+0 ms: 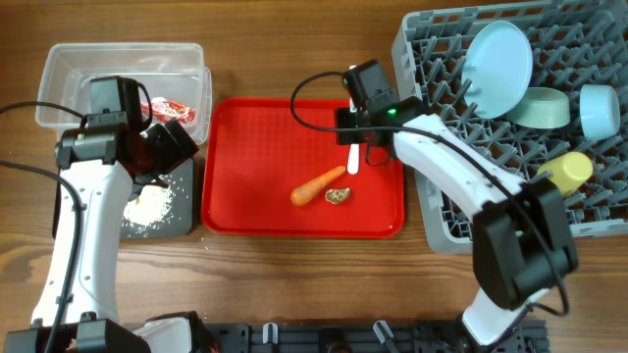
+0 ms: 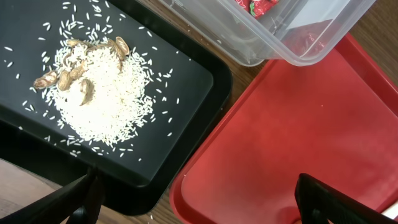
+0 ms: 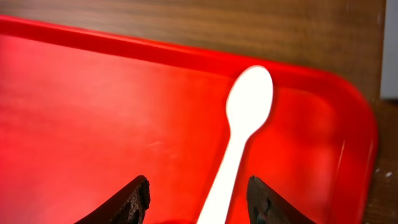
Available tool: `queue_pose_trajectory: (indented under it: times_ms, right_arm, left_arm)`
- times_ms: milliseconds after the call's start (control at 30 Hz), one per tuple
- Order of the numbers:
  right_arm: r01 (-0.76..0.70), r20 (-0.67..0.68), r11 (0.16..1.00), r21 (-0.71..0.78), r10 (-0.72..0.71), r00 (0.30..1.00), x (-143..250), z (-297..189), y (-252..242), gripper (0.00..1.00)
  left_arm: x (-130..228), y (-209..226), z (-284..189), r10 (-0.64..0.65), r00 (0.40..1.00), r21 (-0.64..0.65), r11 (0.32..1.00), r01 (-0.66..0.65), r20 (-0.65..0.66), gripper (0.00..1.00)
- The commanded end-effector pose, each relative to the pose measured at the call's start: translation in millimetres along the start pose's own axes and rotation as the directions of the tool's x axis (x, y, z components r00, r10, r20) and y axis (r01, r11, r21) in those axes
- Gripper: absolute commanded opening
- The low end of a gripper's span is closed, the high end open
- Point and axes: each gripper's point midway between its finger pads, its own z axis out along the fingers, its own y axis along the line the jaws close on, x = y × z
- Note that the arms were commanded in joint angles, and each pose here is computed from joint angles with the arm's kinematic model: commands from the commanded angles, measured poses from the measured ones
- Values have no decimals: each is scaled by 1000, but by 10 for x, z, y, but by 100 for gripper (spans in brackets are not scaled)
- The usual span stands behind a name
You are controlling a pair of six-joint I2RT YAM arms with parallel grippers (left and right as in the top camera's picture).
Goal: Sort waste into correct bins and load items into the dishwasher rack
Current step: 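Move the right gripper to the white spoon and grasp it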
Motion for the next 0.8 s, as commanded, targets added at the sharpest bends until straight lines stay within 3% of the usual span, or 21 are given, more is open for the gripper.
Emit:
queue_pose_trajectory:
  times_ms: [0, 167, 533, 767]
  right_arm:
    - [-124, -2, 986, 110, 125, 992, 58, 263, -183, 53]
    - [-154, -24, 978, 138, 159, 987, 159, 466, -229, 52]
    - [-144, -79, 975, 168, 159, 984, 350, 714, -277, 40]
    - [-139, -100, 974, 178, 159, 982, 407, 723, -295, 26]
  left_arm:
    - [-30, -8, -50, -15, 1000, 14, 1000, 15, 16, 100]
    - [-28, -8, -49, -15, 1000, 14, 1000, 14, 15, 100]
    - [-26, -13, -49, -15, 1000, 17, 1000, 14, 13, 100]
    - [-25, -13, -49, -15, 1000, 17, 1000, 14, 13, 100]
